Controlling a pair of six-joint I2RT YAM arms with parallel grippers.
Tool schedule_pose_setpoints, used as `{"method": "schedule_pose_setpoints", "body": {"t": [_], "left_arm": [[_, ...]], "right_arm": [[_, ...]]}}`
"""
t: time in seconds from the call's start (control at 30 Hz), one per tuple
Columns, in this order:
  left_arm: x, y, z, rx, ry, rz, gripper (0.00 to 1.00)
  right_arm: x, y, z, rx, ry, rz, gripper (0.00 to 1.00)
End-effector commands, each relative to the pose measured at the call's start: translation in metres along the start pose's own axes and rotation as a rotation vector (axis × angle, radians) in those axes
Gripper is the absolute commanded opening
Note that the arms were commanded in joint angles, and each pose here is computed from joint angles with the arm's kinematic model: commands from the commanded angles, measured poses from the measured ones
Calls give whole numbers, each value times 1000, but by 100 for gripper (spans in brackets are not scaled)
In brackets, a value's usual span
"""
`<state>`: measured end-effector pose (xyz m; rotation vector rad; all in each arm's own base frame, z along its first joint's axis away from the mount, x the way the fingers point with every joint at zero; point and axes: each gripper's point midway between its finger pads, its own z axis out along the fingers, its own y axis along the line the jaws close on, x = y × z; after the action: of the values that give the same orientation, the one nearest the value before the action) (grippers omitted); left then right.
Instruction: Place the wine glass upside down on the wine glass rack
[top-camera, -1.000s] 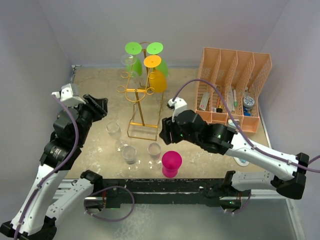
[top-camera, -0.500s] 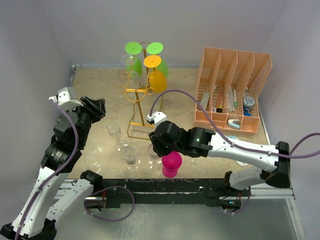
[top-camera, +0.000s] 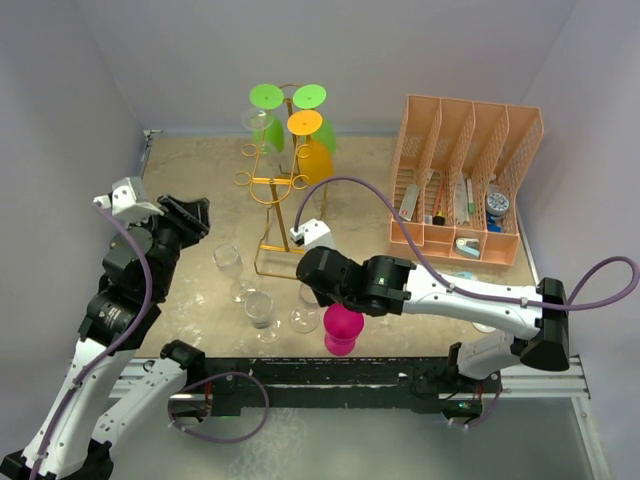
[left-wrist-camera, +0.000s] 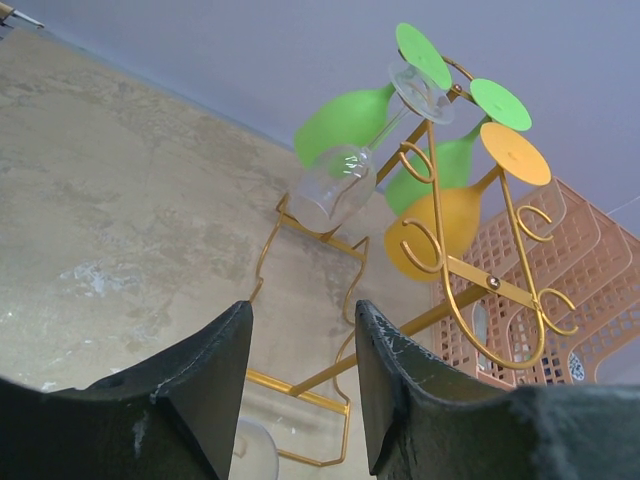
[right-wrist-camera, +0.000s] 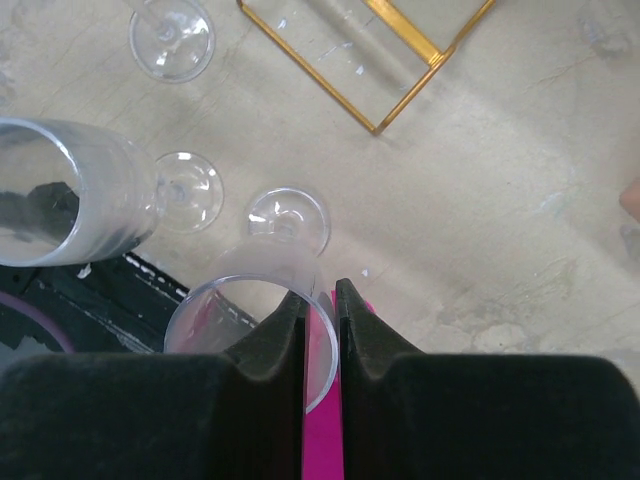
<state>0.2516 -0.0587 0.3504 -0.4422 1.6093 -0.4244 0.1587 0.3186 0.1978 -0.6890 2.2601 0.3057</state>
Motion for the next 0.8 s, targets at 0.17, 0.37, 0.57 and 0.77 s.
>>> {"method": "schedule_pose_setpoints", "body": {"t": [0.17, 0.37, 0.57, 0.77], "left_arm": [[-18, -22, -5, 93, -37, -49, 48], [-13, -27, -5, 121, -7, -27, 80], [-15, -55, -7, 246, 2, -102, 81], [-21, -103, -18, 455, 75, -127, 78]], "right_arm": [[-52, -30, -29, 161, -217, 128, 3], [-67, -65, -59, 243, -365, 303, 3], [-73, -104, -100, 260, -539, 501, 5], [-82, -133, -144, 178, -701, 738, 8]]}}
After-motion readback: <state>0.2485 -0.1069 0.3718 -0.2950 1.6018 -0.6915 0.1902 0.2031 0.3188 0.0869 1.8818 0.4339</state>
